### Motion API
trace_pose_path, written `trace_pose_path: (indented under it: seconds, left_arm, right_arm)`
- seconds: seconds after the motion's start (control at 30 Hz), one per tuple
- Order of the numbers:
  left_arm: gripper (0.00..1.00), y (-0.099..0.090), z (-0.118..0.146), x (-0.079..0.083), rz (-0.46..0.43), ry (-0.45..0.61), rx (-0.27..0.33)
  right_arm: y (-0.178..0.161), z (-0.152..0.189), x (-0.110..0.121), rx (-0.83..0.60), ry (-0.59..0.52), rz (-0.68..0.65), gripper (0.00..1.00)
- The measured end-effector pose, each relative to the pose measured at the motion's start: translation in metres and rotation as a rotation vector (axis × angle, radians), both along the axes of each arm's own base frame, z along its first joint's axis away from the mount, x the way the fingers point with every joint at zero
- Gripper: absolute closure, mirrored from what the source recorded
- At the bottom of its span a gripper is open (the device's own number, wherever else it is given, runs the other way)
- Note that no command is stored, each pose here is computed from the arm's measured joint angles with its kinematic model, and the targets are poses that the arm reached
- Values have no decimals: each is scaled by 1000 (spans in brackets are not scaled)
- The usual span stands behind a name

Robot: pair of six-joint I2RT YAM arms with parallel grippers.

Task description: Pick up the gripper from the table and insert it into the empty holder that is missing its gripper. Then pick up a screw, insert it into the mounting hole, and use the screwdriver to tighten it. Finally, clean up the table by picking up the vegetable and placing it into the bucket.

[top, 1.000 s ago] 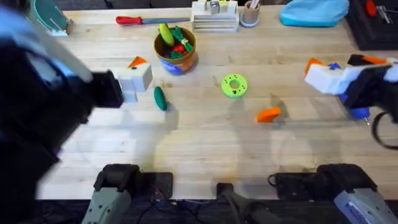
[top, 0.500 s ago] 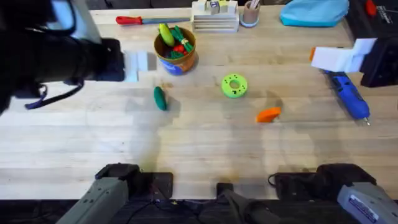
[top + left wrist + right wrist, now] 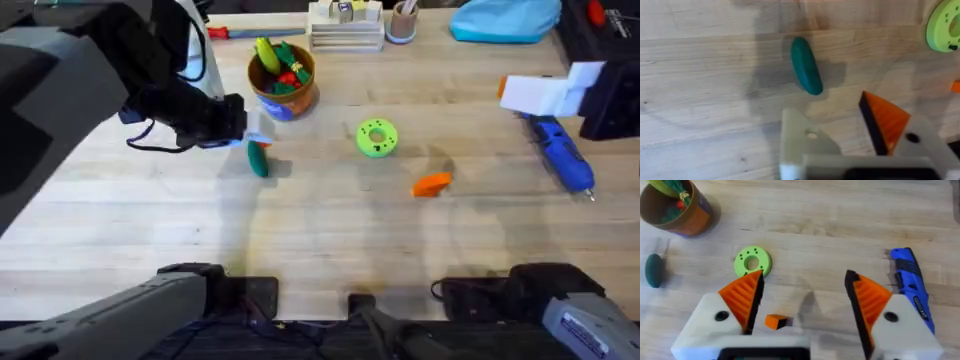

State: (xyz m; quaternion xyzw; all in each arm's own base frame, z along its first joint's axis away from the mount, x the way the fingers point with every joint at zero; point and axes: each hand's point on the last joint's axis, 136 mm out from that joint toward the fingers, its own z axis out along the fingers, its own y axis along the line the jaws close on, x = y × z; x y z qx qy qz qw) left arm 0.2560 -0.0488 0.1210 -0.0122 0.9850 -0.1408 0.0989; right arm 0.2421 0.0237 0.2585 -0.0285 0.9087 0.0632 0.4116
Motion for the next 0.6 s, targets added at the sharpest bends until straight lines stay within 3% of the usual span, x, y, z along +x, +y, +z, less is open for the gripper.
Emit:
trace_pose_path:
  seconds: [0.1, 0.23, 0.37, 0.43, 0.57, 0.6]
  left_arm:
    - [944, -3, 3, 1, -5, -13, -17]
    - [992, -11, 16, -5, -24, -49, -46]
    - [969, -38, 49, -13, -124, -189, -98]
    - [715, -55, 71, -19, -195, -291, -129]
    - [87, -84, 120, -27, -315, -527, -199]
    - [33, -88, 131, -28, -333, -576, -213]
  right_arm:
    - [0, 0, 0, 0, 0, 0, 59]
    - [0, 0, 0, 0, 0, 0, 59]
    - [0, 0, 0, 0, 0, 0, 59]
    - [0, 0, 0, 0, 0, 0, 59]
    - [0, 0, 0, 0, 0, 0, 58]
    - [0, 0, 0, 0, 0, 0, 58]
